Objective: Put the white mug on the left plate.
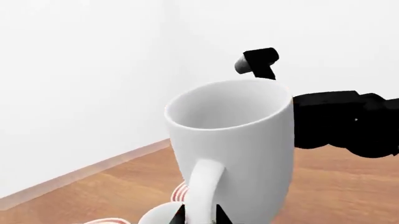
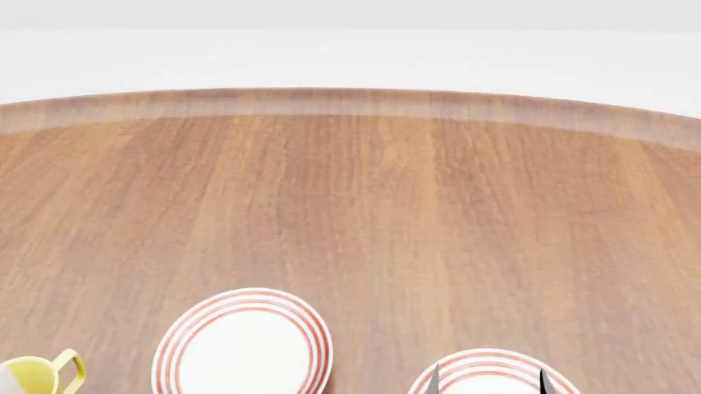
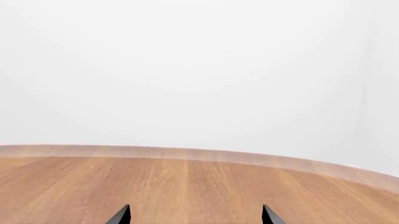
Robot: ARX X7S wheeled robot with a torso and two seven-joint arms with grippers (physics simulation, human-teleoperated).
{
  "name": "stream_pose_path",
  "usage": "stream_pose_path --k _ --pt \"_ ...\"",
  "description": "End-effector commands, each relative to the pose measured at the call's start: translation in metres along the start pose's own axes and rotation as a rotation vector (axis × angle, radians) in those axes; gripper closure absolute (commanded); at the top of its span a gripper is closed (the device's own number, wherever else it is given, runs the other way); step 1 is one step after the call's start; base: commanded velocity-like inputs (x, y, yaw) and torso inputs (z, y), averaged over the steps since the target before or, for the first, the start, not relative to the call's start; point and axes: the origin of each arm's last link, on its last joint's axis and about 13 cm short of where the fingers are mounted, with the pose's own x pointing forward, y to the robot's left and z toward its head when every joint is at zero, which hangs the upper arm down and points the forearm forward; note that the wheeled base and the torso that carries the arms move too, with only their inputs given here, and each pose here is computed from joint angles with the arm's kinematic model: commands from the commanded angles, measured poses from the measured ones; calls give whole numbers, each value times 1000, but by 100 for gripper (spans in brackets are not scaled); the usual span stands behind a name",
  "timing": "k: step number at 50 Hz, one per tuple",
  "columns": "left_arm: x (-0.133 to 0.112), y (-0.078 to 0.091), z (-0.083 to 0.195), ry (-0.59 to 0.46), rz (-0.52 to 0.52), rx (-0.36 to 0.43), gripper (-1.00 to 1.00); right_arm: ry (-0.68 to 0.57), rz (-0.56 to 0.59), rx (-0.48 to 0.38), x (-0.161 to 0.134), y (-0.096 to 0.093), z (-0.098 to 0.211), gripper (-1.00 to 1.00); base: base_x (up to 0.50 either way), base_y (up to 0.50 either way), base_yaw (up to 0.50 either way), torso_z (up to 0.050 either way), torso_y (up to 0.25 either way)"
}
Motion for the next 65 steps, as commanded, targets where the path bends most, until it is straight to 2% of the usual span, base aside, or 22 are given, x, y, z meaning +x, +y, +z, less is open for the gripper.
stream_pose_path --k 1,4,12,13,14,24,27,28,29,31,38,42,44,46,49,52,53,57,65 --pt "-3 13 15 -90 138 -34 100 1 1 0 0 0 0 -100 0 0 0 0 0" --pt "4 25 17 -113 225 -87 100 4 -1 2 1 0 -1 -100 0 0 0 0 0" --pt "10 32 21 -130 281 -107 100 5 -1 2 2 0 -2 -100 0 0 0 0 0" --pt "12 34 21 -152 339 -89 100 4 -1 2 2 0 -1 -100 0 0 0 0 0" --pt "14 35 22 -153 331 -124 100 4 -2 1 2 0 -1 -100 0 0 0 0 0" --pt "25 47 27 -182 419 -159 100 5 -1 2 2 0 -2 -100 0 0 0 0 0" --pt "33 55 29 -188 478 -210 100 8 -1 3 2 0 -2 -100 0 0 0 0 0" --pt "35 57 29 -187 469 -204 100 8 1 3 2 0 -2 -100 0 0 0 0 0" --pt "39 61 29 -195 516 -217 100 8 0 3 2 0 -2 -100 0 0 0 0 0" --pt "43 64 28 -196 513 -212 100 7 -1 2 2 0 -2 -100 0 0 0 0 0" --pt "71 84 23 -131 657 -197 100 5 0 -2 3 0 -2 -100 0 0 0 0 1" --pt "83 92 32 -135 673 -200 100 7 4 -5 4 1 -3 -100 0 0 0 0 0" --pt "91 94 36 -103 704 -198 100 7 3 -6 4 2 -3 -100 0 0 0 0 0" --pt "96 95 36 -101 714 -167 100 8 4 -6 4 2 -3 -100 0 0 0 0 0" --pt "108 103 35 -71 759 -185 100 6 4 -3 4 1 -3 -100 0 0 0 0 0" --pt "114 107 31 -48 802 -155 100 6 4 -2 4 1 -3 -100 0 0 0 0 0" --pt "118 110 29 -24 816 -179 100 6 4 -2 4 1 -3 -100 0 0 0 0 0" --pt "122 114 23 17 841 -188 100 7 6 -2 4 1 -3 -100 0 0 0 0 0" --pt "133 120 7 104 876 -142 100 9 7 -3 4 2 -3 -100 0 0 0 0 0"
